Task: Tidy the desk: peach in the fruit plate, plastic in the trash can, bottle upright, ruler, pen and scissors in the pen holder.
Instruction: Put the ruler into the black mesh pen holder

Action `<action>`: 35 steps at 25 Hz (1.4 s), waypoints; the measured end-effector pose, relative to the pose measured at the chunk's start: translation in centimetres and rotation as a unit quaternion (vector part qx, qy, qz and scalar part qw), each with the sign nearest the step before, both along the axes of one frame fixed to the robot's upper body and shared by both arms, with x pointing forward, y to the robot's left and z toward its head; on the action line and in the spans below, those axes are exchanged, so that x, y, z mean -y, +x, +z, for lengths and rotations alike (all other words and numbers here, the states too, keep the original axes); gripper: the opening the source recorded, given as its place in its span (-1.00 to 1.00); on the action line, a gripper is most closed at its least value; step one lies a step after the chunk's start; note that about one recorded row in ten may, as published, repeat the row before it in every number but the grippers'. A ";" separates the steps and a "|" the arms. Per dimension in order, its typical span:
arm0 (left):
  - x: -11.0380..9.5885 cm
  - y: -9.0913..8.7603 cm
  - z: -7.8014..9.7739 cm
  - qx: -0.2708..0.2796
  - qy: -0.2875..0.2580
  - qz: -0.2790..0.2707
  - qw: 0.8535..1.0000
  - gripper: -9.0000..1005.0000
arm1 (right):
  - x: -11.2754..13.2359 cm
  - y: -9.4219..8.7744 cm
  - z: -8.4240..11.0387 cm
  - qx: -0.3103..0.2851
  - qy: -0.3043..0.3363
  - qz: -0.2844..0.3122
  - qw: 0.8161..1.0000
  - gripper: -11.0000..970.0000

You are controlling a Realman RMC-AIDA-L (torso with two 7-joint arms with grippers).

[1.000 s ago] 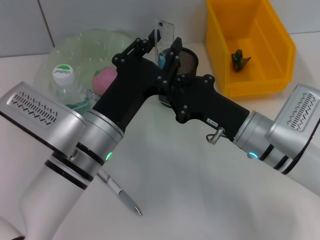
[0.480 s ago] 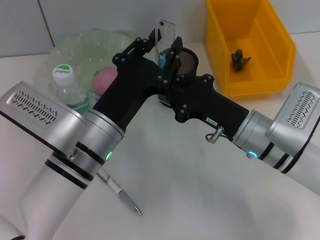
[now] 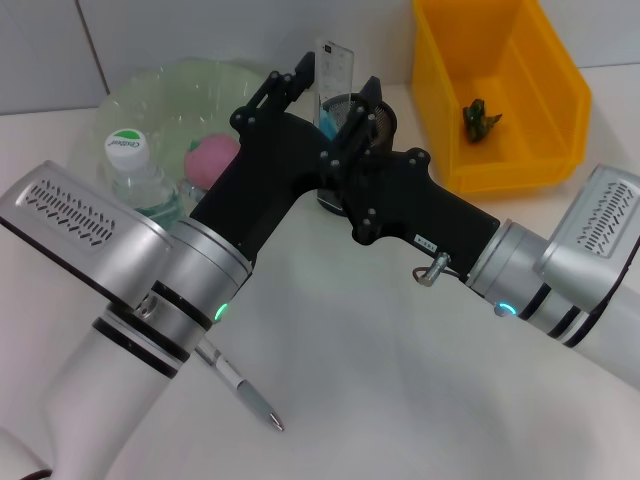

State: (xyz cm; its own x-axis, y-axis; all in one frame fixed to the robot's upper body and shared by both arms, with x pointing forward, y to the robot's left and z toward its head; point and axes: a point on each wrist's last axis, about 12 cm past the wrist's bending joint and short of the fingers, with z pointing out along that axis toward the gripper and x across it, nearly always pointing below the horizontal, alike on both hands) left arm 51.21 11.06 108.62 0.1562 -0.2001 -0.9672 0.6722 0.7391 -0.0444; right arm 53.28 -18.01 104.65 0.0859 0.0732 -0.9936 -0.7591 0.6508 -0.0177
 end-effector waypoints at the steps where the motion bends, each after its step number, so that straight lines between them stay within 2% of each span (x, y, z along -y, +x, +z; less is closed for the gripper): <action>1: 0.0 0.0 0.0 0.000 0.000 0.000 1.000 -0.04 | 0.0 0.0 0.0 0.000 0.000 0.000 1.000 -0.96; 5: 0.0 0.0 0.0 0.001 -0.001 0.000 1.000 0.26 | 0.1 0.0 0.0 0.000 0.000 -0.001 1.000 -0.96; 10: -0.2 -0.2 0.1 0.005 -0.008 0.003 1.000 0.47 | 0.5 0.4 0.2 0.003 0.013 -0.028 1.000 -0.96; 11: -0.3 -0.3 0.0 0.004 -0.012 0.004 1.000 0.47 | 1.1 0.9 0.5 0.009 0.017 -0.050 0.999 -0.96; 22: -0.5 -1.2 -0.7 -0.020 -0.022 -0.017 0.999 0.47 | 2.0 3.5 1.6 0.021 0.013 -0.106 0.994 -0.96; 29: -0.6 -2.5 -1.5 -0.023 -0.005 -0.055 0.998 0.47 | 1.7 5.4 2.2 0.013 -0.010 -0.119 0.993 -0.96; 31: -0.7 -3.1 -2.0 -0.030 0.002 -0.081 0.996 0.47 | 1.3 6.1 2.2 0.004 -0.022 -0.120 0.993 -0.96; 35: -1.1 -3.4 -2.6 -0.041 0.009 -0.093 0.995 0.47 | 1.0 6.7 2.3 -0.004 -0.032 -0.121 0.992 -0.96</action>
State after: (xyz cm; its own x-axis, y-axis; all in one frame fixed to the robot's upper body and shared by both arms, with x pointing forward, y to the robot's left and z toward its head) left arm 47.82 12.17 105.97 0.0393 -0.2017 -0.9786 0.7922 0.6032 -0.0925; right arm 59.97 -19.01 106.96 0.0850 -0.0117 -0.9963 -0.5810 0.8118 -0.0591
